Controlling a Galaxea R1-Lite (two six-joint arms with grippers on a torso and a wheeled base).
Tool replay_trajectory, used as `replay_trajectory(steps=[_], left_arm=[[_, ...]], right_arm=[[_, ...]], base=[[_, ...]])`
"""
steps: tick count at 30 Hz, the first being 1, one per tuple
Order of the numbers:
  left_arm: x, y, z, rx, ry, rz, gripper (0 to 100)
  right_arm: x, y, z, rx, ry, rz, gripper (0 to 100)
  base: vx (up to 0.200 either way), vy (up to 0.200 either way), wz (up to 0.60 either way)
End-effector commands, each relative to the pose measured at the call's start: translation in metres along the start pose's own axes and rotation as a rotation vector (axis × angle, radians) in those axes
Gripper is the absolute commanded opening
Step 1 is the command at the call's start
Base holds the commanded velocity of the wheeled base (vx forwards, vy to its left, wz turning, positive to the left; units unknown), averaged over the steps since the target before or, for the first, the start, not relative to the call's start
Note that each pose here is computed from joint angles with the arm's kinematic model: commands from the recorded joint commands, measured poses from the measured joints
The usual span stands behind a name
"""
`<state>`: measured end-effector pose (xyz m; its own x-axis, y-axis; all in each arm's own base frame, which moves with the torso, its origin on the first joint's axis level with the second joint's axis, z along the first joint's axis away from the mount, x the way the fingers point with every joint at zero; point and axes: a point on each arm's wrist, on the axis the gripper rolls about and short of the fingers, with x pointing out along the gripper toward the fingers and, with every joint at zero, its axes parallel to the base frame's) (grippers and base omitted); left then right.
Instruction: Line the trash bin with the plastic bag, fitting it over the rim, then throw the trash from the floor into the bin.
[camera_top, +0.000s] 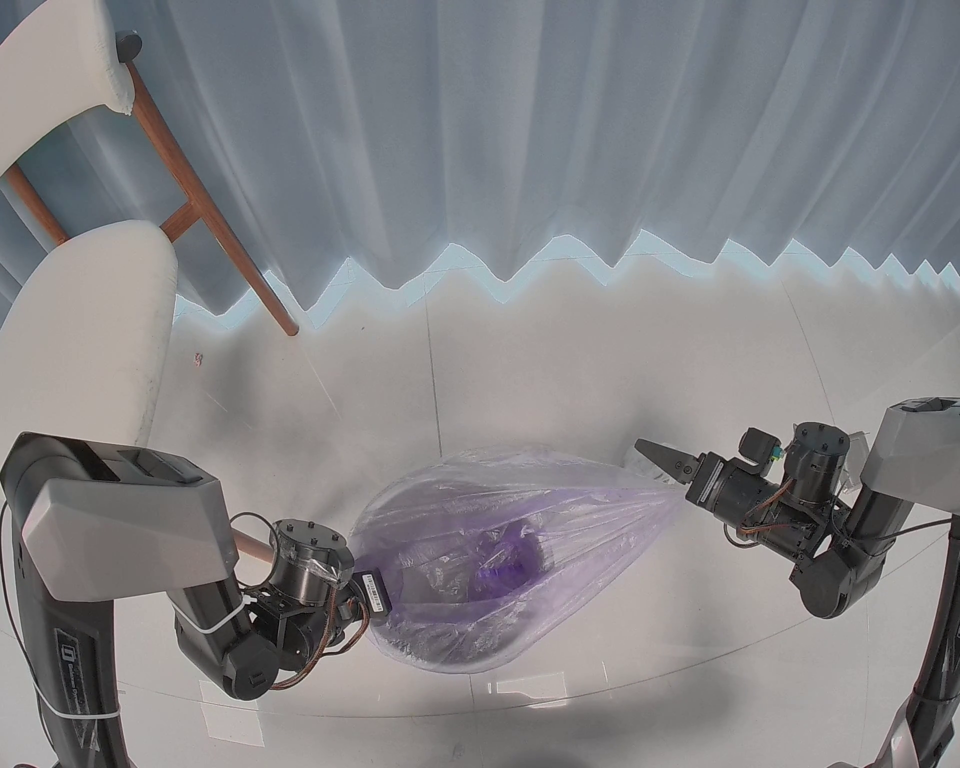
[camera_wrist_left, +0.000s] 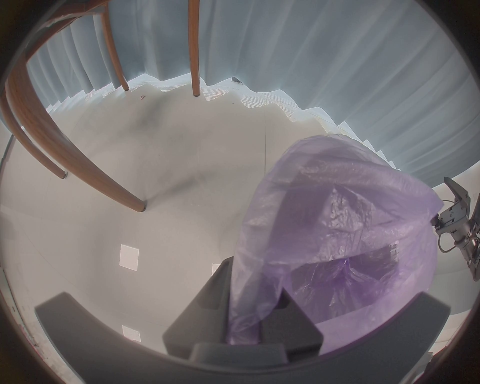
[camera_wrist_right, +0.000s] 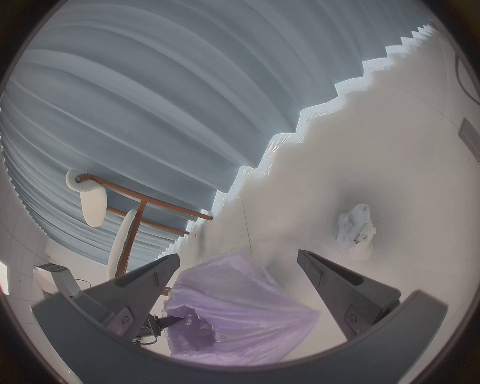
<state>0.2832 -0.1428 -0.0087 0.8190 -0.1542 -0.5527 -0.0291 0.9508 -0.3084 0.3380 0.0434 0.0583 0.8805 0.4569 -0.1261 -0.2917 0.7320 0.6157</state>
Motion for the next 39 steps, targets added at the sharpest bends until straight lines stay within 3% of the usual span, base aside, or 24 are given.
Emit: replay_trajectory(steps=[1,10,15,19,20,24,28,33,39], left_arm=[[0.0,0.0,0.0,-0.001,0.001,0.0,0],[-0.001,-0.001,0.002,-0.012,-0.009,-0.006,0],[-0.015,-0.005,0.018,-0.081,-0.058,-0.039,0],[-0.019,0.001,0.017,-0.086,-0.05,-0.022,0],[-0.02,0.005,0.014,-0.084,-0.043,-0.009,100],[-0.023,0.008,0.01,-0.088,-0.046,-0.01,100],[-0.021,0.008,0.007,-0.126,-0.111,-0.048,100],[-0.023,0.006,0.009,-0.176,-0.153,-0.075,100],[-0.047,0.011,0.009,-0.212,-0.155,-0.085,100]], right_arm=[[0.001,-0.004,-0.002,0.002,0.004,-0.008,100],[-0.001,-0.007,0.001,0.003,-0.002,-0.017,100],[-0.012,-0.009,-0.002,0.012,0.002,-0.042,100],[-0.02,-0.008,-0.003,0.007,-0.01,-0.037,100],[-0.023,-0.007,-0.006,0.008,-0.008,-0.037,100],[-0.029,-0.005,-0.013,0.0,0.01,-0.039,100],[-0.035,0.001,-0.031,-0.07,0.05,-0.101,100],[-0.042,0.016,-0.056,-0.057,0.112,-0.146,100],[-0.043,0.033,-0.07,-0.044,0.147,-0.125,100]], base=[[0.0,0.0,0.0],[0.0,0.0,0.0],[0.0,0.0,0.0],[0.0,0.0,0.0],[0.0,0.0,0.0],[0.0,0.0,0.0],[0.0,0.0,0.0],[0.0,0.0,0.0],[0.0,0.0,0.0]])
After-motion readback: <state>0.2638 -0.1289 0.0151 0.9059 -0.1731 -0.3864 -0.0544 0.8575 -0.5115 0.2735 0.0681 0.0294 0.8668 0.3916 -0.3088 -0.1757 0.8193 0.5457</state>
